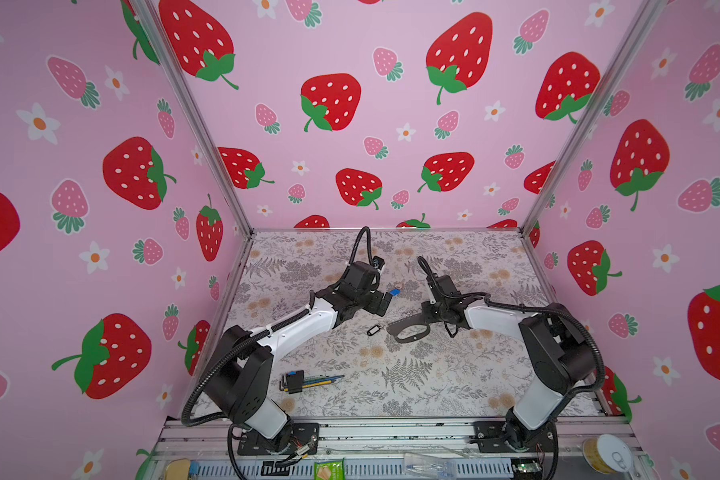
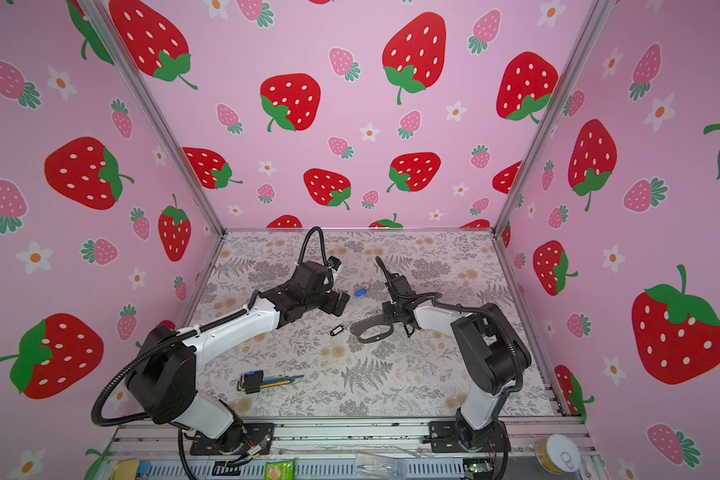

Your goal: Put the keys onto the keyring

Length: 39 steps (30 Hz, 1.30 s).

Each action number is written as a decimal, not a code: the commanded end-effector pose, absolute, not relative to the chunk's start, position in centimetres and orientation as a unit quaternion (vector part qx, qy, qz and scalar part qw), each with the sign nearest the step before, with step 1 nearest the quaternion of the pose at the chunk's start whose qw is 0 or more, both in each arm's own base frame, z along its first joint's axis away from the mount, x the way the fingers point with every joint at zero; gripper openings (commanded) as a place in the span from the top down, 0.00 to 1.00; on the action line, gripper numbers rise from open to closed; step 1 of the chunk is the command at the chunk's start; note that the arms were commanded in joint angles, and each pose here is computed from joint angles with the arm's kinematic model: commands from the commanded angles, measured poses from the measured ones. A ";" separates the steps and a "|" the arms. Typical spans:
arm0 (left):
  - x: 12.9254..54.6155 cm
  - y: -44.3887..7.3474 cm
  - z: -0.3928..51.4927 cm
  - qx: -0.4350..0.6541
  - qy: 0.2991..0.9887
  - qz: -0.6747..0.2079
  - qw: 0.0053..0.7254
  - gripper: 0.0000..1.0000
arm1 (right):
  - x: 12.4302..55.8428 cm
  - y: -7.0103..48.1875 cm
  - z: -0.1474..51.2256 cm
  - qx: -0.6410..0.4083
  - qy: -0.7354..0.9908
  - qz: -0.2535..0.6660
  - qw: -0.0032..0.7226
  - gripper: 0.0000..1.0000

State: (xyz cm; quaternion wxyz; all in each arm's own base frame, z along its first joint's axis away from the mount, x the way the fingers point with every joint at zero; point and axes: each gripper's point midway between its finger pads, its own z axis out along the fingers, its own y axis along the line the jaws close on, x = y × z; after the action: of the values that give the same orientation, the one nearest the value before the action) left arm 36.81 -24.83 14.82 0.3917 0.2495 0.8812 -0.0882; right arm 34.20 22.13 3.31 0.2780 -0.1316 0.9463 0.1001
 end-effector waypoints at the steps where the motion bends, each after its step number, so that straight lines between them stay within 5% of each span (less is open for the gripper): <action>1: 37.0 -25.0 16.9 0.251 0.872 -0.078 0.413 0.00 | 34.3 22.2 5.0 -0.090 0.942 0.140 0.292 0.69; 27: 36.3 -25.7 16.4 0.280 0.867 -0.042 0.411 0.00 | 33.4 21.2 2.1 -0.027 0.946 0.237 0.219 0.74; 39: 36.3 -25.8 16.0 0.282 0.869 -0.041 0.404 0.00 | 33.6 21.1 2.5 -0.025 0.945 0.235 0.226 0.83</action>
State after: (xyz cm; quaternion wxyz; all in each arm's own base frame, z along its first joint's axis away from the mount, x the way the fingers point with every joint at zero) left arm 35.77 -25.20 14.44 0.3916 0.2851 0.8740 -0.0383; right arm 33.56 21.47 2.47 0.2283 -0.0395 0.9435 0.2369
